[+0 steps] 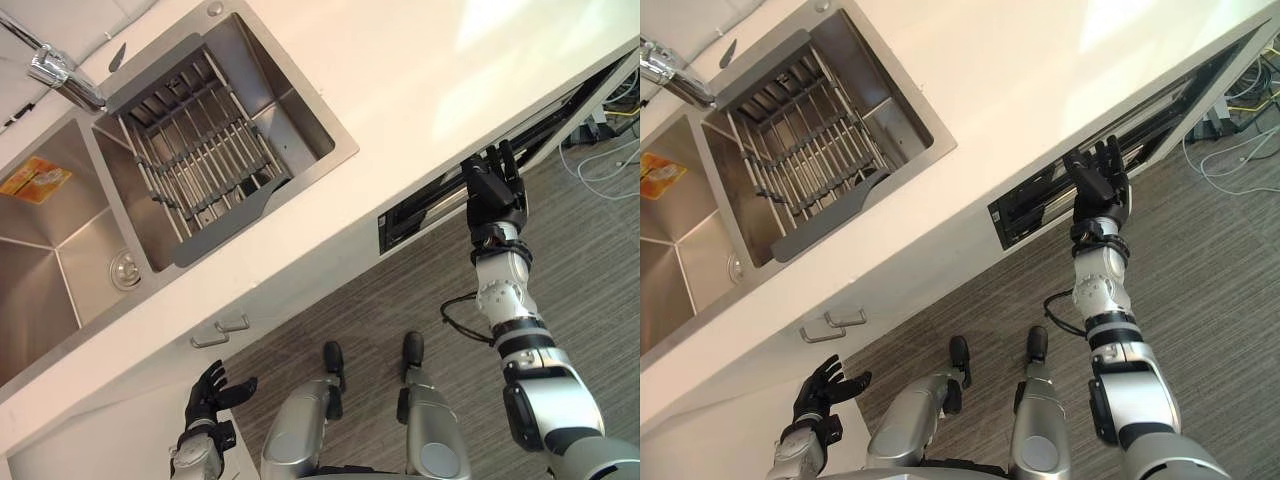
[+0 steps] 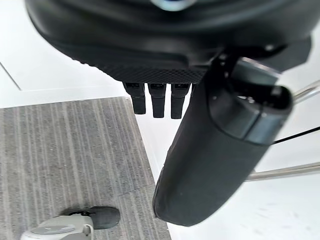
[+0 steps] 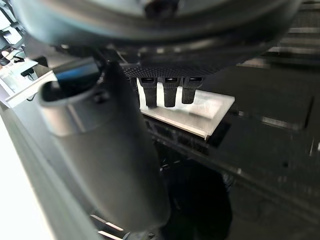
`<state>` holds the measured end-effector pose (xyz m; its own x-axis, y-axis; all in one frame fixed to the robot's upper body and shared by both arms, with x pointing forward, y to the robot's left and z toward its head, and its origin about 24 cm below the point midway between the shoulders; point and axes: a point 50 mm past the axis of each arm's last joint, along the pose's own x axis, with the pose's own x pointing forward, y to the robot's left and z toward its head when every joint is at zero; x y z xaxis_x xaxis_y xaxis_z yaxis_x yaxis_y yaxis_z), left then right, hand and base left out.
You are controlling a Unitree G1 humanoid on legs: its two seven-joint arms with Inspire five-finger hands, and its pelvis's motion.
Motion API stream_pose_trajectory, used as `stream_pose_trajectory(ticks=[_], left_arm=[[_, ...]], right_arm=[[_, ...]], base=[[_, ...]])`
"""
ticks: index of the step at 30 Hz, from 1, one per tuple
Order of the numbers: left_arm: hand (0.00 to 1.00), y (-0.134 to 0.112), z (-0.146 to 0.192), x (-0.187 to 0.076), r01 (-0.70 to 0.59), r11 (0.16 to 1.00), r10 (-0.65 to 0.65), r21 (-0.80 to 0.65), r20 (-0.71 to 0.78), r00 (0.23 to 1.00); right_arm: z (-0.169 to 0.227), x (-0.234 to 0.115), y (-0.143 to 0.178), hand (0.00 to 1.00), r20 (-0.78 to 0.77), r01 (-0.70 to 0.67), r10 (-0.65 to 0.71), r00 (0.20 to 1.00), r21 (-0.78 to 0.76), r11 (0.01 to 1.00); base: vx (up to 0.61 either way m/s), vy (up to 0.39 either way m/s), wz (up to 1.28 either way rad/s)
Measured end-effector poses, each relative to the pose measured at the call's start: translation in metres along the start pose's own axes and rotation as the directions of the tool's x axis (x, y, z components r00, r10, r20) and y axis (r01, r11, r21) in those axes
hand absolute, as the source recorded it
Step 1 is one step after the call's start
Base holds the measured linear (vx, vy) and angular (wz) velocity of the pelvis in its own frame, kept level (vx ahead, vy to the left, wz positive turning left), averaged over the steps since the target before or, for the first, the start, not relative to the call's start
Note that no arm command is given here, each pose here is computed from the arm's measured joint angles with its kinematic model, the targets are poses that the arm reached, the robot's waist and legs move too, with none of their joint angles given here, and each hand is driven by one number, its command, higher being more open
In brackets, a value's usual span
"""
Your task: Walk over to the sink, pick up the cup, carry it to the dishwasher, place the cup inside the dishwasher, then close the dishwasher door
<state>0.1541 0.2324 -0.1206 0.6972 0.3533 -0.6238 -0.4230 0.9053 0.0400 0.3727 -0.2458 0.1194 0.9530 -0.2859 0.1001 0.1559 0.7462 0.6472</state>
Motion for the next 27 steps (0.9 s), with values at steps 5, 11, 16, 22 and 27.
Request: stream_pose_trajectory(ticks=[5, 11, 16, 22, 27], left_arm=[[0.9, -0.002, 0.006, 0.003, 0.015, 1.0, -0.015, 0.022, 0.014, 1.0], [0.9, 0.0, 0.006, 0.004, 0.02, 0.999, -0.02, 0.04, 0.013, 1.0], [0.9, 0.002, 0.004, 0.003, 0.024, 0.999, -0.025, 0.042, 0.003, 1.0], [0.9, 0.019, -0.007, -0.003, 0.004, 0.997, -0.001, 0.082, -0.036, 0.999], [0.9, 0.029, -0.021, -0.01, 0.01, 0.989, 0.004, 0.147, -0.091, 0.996]], right_arm=[[0.011, 0.007, 0.006, 0.9, -0.001, -0.024, 0.024, 1.0, -0.076, 0.997], [0.011, -0.01, -0.014, 0.9, -0.033, -0.077, 0.072, 0.997, -0.215, 0.974], [-0.03, -0.057, -0.064, 0.9, -0.251, -0.149, 0.049, 0.967, -0.397, 0.905], [-0.065, -0.139, -0.134, 0.9, -0.432, -0.151, -0.156, 0.888, -0.595, 0.789], [-0.072, -0.19, -0.178, 0.9, -0.424, -0.101, -0.383, 0.82, -0.767, 0.633]], base=[[-0.12, -0.062, 0.08], [0.02, -0.061, 0.13], [0.13, -0.007, 0.21], [0.13, 0.05, 0.15], [0.05, 0.063, 0.04]])
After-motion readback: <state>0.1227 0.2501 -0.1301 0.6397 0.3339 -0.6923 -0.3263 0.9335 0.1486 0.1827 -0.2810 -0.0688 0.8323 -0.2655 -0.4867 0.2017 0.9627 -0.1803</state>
